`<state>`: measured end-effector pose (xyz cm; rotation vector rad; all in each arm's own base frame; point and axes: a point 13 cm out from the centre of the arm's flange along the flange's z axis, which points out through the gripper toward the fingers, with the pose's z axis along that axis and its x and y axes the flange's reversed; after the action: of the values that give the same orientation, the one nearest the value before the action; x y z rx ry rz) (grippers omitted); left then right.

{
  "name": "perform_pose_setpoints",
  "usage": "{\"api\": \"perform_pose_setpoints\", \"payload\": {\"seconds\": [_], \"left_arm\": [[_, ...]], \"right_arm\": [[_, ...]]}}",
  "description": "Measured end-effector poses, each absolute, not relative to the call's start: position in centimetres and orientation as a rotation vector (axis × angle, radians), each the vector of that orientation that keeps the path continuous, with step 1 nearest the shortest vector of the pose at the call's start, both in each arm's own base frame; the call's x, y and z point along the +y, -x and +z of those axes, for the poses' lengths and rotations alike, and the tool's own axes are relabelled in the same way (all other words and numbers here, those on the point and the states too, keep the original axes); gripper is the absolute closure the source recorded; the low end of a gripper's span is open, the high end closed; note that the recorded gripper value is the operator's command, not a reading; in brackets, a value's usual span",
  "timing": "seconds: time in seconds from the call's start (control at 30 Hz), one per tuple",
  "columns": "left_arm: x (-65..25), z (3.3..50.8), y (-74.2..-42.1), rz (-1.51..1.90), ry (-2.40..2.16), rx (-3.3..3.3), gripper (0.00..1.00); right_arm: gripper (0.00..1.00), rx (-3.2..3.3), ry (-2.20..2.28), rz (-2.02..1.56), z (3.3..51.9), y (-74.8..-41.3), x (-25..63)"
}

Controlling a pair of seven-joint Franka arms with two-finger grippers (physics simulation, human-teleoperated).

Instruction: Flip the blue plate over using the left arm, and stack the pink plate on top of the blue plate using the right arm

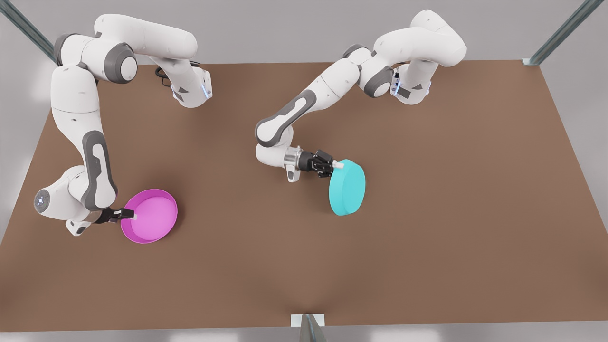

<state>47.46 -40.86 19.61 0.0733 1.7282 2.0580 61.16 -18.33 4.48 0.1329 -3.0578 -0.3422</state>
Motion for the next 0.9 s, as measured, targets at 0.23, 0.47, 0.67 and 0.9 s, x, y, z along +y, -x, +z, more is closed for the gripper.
{"api": "perform_pose_setpoints", "payload": {"seconds": [0.23, 0.47, 0.67, 0.9], "left_arm": [[-41.8, 17.7, -46.7, 1.962, -0.028, 1.765, 0.00], [-45.5, 17.6, -44.9, 1.692, -0.009, 2.133, 0.00], [-50.2, 23.7, -47.4, 0.985, 0.264, 2.695, 0.00], [-61.1, 30.4, -45.3, 0.199, 0.624, 2.901, 0.00]], "right_arm": [[0.00, -3.060, -0.168, -0.350, 4.4, -61.2, -18.3], [0.00, -3.063, -0.191, -0.357, 4.4, -61.1, -18.4], [0.15, -3.062, -0.218, -0.363, 4.4, -61.2, -18.2], [0.43, -3.061, -0.229, -0.378, 4.2, -61.1, -17.9]]}}
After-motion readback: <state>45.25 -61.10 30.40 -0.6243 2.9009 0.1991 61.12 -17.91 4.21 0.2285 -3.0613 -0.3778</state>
